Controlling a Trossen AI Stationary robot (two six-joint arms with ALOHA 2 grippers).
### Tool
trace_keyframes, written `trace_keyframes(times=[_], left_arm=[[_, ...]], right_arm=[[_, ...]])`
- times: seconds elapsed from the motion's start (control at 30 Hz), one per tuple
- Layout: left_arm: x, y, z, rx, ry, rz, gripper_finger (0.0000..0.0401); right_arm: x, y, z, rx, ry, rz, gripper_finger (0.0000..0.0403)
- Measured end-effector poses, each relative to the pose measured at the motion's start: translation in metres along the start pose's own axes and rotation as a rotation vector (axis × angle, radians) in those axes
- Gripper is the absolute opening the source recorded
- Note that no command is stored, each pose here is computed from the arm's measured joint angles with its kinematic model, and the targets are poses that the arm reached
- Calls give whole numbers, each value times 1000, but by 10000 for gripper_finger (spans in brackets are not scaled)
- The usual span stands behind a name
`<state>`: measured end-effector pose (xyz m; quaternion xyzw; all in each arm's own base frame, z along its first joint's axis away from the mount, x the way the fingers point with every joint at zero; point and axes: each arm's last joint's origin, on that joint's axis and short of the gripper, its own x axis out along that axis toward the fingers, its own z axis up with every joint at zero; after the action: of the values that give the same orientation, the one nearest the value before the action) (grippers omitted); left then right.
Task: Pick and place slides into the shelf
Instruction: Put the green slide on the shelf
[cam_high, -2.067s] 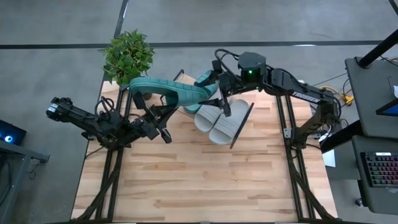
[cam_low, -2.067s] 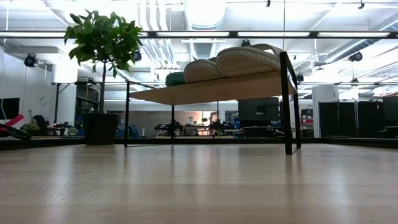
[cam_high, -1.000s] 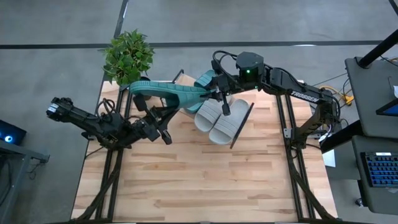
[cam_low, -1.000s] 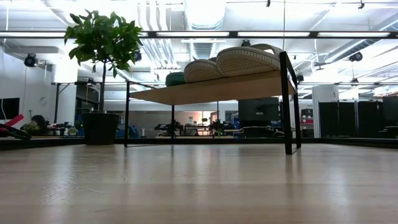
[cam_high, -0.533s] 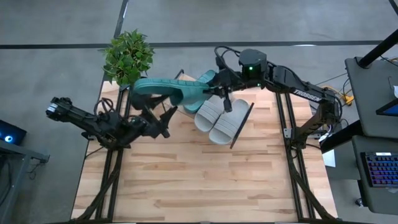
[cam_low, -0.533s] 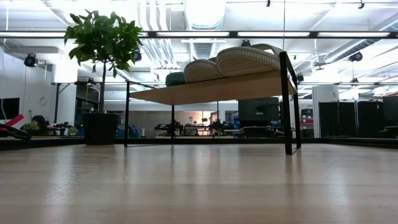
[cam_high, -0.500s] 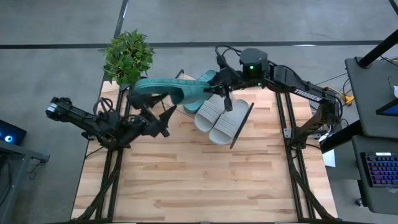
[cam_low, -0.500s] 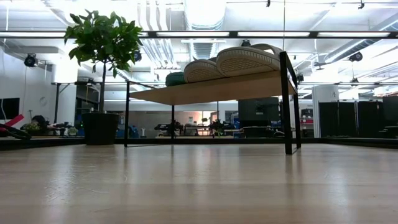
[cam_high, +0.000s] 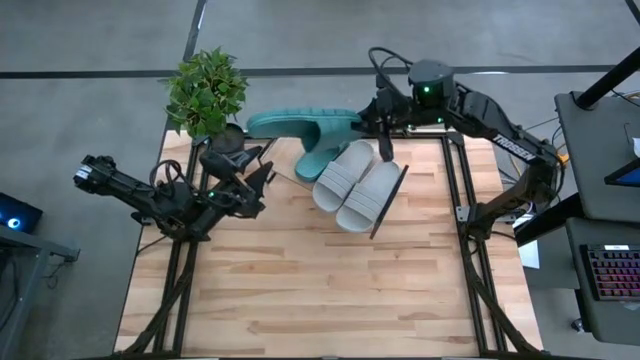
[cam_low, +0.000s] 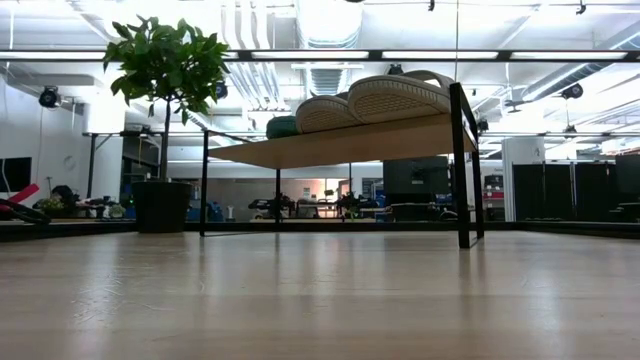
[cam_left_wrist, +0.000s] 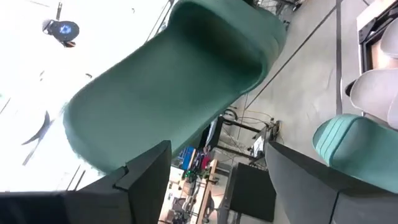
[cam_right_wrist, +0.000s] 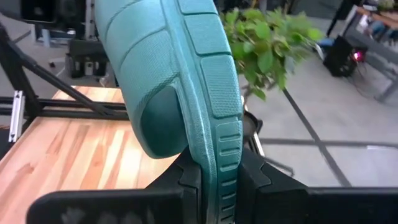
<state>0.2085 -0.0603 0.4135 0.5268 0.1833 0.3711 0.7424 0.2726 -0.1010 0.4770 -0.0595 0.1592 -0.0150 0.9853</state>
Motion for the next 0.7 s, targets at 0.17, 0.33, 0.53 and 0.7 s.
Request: trace_keyframes(times=[0.17, 0.33, 0.53, 0.7], left_arm=[[0, 0, -1, 38, -1, 0, 244], [0, 1, -1, 81, -13, 1, 244], [0, -7, -1, 180, -17, -23, 244], [4, -12, -3, 310, -3, -29, 244]], right_arm=[[-9, -6, -5, 58, 41, -19, 35], [-15, -7, -12, 140, 90, 63, 35], [-18, -7, -21, 235, 163, 127, 35], [-21, -5, -24, 280, 201, 128, 35]])
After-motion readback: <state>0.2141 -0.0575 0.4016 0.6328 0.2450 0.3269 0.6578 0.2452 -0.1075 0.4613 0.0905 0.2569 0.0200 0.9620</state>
